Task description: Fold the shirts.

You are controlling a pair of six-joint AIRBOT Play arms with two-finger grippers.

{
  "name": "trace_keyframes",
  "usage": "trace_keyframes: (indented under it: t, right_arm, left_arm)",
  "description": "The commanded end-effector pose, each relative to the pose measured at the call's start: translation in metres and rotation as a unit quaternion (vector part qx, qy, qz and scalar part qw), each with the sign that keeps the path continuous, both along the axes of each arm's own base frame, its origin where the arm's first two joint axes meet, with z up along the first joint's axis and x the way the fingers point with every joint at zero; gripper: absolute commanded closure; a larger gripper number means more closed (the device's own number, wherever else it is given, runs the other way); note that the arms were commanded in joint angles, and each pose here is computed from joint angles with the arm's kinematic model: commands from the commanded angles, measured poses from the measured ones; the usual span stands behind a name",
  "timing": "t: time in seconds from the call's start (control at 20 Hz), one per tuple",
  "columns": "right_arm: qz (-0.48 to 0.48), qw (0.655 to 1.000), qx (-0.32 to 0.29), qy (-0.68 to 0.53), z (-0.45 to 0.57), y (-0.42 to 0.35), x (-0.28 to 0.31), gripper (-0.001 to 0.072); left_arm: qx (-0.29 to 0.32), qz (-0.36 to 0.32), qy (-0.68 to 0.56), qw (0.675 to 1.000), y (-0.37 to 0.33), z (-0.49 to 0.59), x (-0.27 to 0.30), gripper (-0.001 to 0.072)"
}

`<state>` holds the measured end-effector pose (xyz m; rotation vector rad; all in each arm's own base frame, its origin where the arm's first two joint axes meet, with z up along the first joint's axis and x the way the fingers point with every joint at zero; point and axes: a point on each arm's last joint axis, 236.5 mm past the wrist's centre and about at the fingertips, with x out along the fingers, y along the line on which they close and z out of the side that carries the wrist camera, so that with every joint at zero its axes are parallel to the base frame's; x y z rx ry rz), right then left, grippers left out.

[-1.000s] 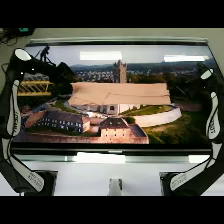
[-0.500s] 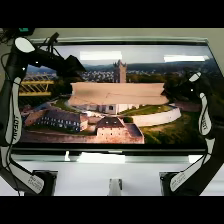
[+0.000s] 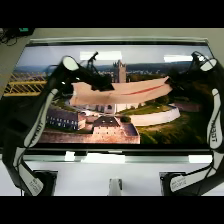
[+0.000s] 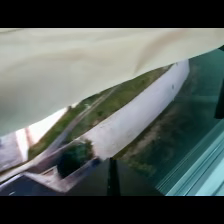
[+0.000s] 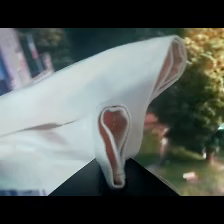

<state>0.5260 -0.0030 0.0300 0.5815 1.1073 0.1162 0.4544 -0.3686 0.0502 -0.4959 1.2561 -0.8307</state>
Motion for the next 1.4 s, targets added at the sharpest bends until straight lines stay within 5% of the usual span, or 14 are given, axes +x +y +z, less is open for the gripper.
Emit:
trace_keyframes:
  t: [0.0,0.15,0.7,0.9,1.05,1.35]
  right_arm:
    - [0.046,0.999,-0.009,-0.027,0.072,0.016,-0.039,0.0689]
    - [0.073,0.996,-0.018,-0.043,0.121,0.027,-0.079,0.0689]
    - [0.098,0.99,-0.044,-0.089,0.211,0.047,-0.172,0.0688]
    - [0.086,0.989,0.005,-0.117,0.216,0.061,-0.143,0.0688]
    - [0.117,0.986,0.028,-0.113,0.197,0.098,-0.117,0.0688]
    - [0.19,0.977,0.069,-0.065,0.109,0.223,-0.072,0.0686]
  left_arm:
    - [-0.1,0.034,0.048,0.993,-0.083,-0.014,-0.01,0.0668]
    - [-0.153,0.062,0.088,0.982,-0.119,-0.02,-0.015,0.0668]
    - [-0.187,0.062,0.131,0.972,-0.196,-0.041,-0.068,0.0669]
    - [-0.173,-0.029,0.059,0.983,-0.146,-0.01,-0.058,0.0672]
    - [-0.097,-0.063,-0.026,0.993,-0.069,0.028,-0.036,0.0672]
    - [-0.072,0.042,-0.204,0.976,0.089,0.189,0.007,0.067]
